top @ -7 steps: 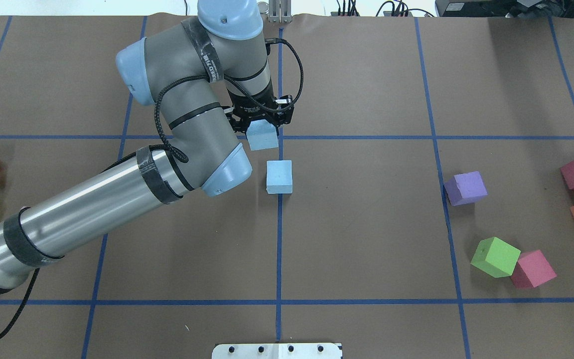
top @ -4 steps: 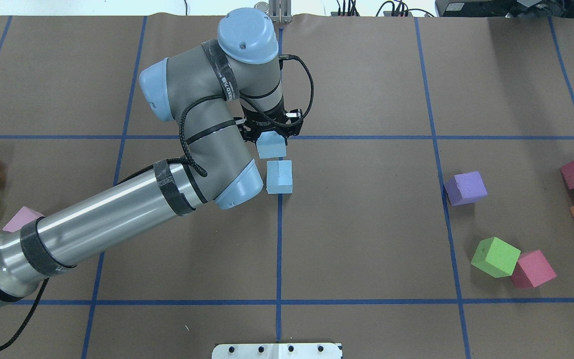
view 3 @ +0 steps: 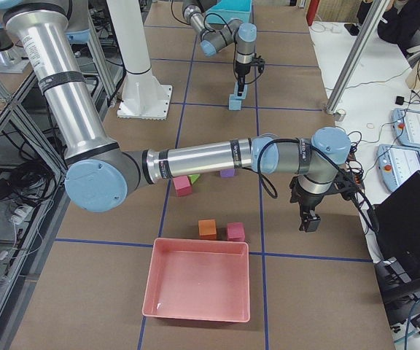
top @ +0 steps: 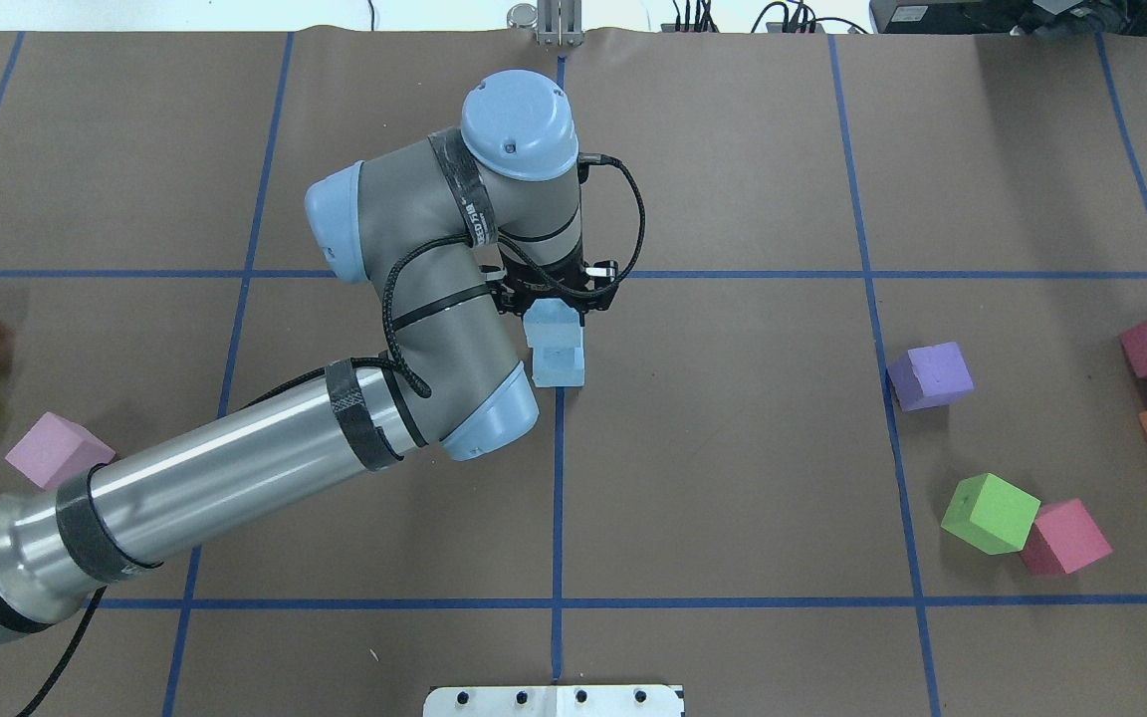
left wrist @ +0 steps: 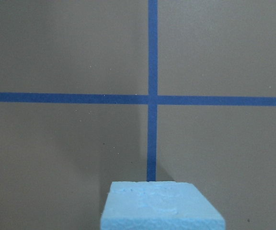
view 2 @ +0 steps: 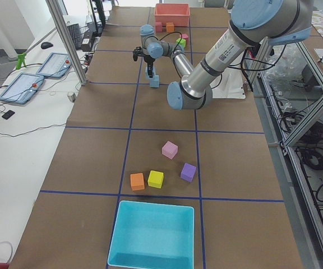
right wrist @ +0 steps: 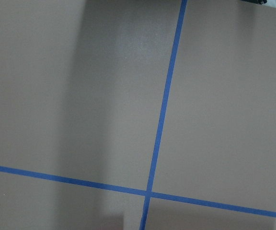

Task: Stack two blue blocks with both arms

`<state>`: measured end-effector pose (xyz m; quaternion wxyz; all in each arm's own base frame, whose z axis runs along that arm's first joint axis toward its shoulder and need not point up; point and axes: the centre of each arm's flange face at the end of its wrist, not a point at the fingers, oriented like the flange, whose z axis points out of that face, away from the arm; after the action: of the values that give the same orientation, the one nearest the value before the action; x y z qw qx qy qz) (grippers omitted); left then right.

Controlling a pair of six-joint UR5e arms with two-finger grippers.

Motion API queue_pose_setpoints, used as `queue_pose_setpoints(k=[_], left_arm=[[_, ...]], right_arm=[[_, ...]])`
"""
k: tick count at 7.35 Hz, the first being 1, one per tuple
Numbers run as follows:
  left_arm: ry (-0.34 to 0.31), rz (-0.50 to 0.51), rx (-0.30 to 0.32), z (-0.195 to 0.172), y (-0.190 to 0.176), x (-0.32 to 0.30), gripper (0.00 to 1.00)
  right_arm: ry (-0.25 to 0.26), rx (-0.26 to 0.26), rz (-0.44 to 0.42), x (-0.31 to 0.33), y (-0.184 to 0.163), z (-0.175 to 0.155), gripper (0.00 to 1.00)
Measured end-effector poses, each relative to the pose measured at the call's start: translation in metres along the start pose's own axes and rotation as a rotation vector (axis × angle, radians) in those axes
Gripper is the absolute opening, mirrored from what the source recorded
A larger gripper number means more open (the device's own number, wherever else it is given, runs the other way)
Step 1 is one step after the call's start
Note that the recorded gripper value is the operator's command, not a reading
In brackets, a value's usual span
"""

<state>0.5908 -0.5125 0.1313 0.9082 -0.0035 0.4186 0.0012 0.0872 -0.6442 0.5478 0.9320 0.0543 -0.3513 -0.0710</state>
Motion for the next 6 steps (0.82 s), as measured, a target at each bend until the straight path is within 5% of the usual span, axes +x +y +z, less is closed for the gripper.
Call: queue_pose_setpoints(k=[6], left_arm=[[-0.004,-0.024,-0.003,0.008,0.013,-0.001,0.62]], right_arm=[[0.000,-0.002,-0.002,-0.001,-0.001,0.001,1.00]])
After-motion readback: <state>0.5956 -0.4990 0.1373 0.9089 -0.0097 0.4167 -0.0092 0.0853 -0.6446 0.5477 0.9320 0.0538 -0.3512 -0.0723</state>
